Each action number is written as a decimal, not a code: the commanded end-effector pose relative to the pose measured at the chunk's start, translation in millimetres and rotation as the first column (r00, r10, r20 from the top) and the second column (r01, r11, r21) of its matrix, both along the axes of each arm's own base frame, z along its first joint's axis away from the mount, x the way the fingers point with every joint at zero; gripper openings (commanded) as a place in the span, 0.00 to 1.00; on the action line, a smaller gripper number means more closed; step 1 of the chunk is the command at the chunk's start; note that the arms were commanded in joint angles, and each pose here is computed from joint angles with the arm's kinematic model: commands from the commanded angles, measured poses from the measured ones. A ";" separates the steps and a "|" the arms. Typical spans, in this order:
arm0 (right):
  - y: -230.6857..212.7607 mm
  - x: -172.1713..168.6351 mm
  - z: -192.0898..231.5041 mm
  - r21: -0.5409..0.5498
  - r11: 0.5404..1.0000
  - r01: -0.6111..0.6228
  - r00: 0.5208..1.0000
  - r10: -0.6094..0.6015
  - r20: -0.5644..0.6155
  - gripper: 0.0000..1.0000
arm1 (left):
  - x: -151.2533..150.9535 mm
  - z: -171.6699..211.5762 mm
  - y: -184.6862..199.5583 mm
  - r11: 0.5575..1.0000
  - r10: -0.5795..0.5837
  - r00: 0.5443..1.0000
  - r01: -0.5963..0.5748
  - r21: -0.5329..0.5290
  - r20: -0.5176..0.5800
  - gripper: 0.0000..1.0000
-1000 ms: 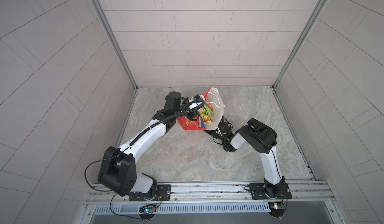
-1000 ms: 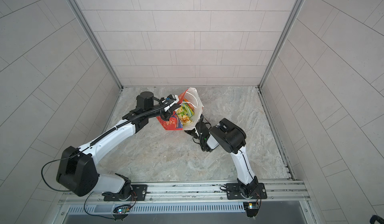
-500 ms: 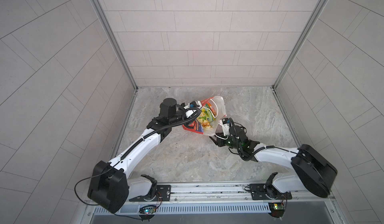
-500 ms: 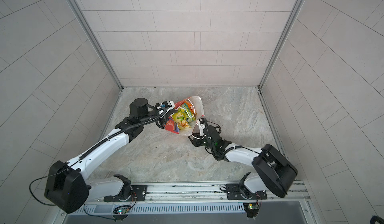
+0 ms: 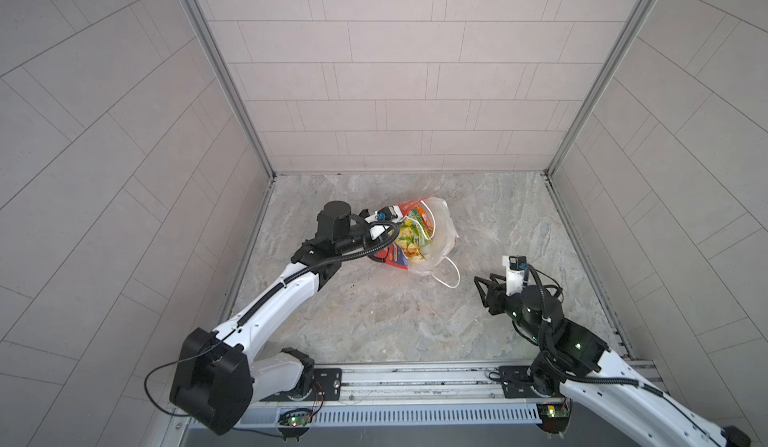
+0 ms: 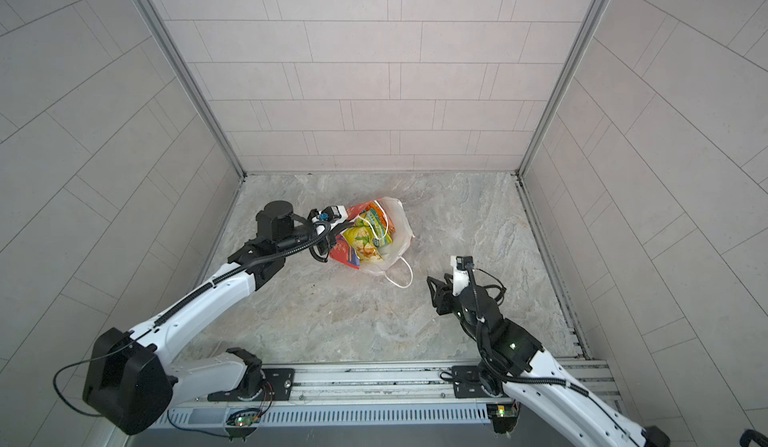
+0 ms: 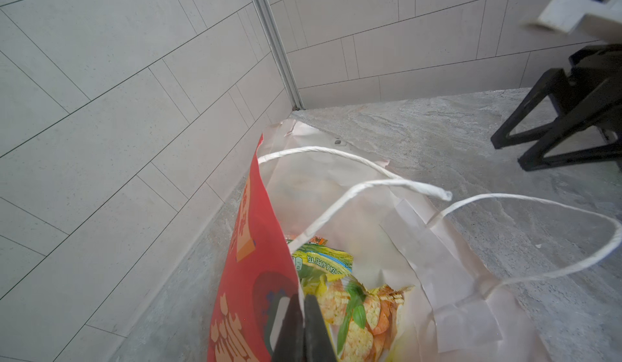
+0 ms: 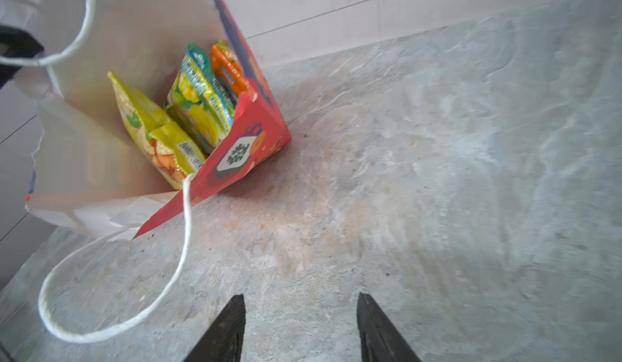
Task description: Take the snacks out of the paper bag
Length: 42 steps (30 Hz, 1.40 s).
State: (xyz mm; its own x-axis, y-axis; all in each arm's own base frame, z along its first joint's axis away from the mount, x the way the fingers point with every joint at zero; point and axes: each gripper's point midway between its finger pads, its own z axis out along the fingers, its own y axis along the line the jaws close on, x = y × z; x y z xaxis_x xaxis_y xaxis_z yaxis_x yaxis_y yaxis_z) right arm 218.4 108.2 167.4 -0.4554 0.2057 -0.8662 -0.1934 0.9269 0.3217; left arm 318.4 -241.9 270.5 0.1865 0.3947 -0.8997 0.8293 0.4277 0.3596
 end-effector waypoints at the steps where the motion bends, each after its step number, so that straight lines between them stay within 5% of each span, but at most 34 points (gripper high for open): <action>1: -37.5 0.8 18.2 -0.124 0.986 0.114 0.993 -0.115 0.001 0.53 | -3.2 9.1 2.5 1.000 -0.009 1.000 0.009 -0.025 0.012 0.00; 3: -31.7 8.7 52.9 -0.105 0.992 0.066 0.997 -0.061 0.053 0.52 | -4.6 15.1 1.3 0.999 -0.015 1.000 0.016 -0.042 0.016 0.00; 6: 11.1 23.8 96.9 -0.039 0.986 -0.162 0.985 0.164 0.055 0.48 | -6.0 22.5 0.2 0.998 -0.021 1.000 0.022 -0.061 0.014 0.00; 9: 61.5 31.4 115.3 0.020 0.931 -0.363 0.931 0.362 0.045 0.41 | -6.4 26.6 -0.4 0.997 -0.024 1.000 0.024 -0.072 0.010 0.00; 13: 109.0 32.2 117.7 -0.041 0.880 -0.472 0.879 0.474 0.058 0.40 | -5.6 27.9 -0.1 0.997 -0.015 1.000 0.015 -0.079 0.005 0.00; 17: 141.8 39.8 109.4 -0.049 0.855 -0.516 0.854 0.518 0.046 0.40 | -4.0 27.7 -2.2 0.996 -0.021 1.000 0.020 -0.088 -0.014 0.00; 31: 174.6 88.6 71.9 -0.051 0.883 -0.466 0.882 0.468 0.051 0.52 | -4.6 41.4 -7.0 0.992 -0.032 0.999 0.029 -0.123 -0.022 0.00; 42: 190.1 103.2 48.9 -0.044 0.881 -0.472 0.880 0.474 0.045 0.40 | -0.3 37.5 -6.8 0.993 -0.019 0.999 0.015 -0.120 -0.031 0.00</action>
State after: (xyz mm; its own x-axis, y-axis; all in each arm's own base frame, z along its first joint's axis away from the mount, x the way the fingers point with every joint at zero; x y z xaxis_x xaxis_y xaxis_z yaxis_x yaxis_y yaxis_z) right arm 316.7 291.8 207.1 -0.4827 -0.0734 -0.8727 -0.6123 0.7407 0.2763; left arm 317.1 -243.4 277.4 0.0866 0.3303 -0.9399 0.8554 0.4589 0.2401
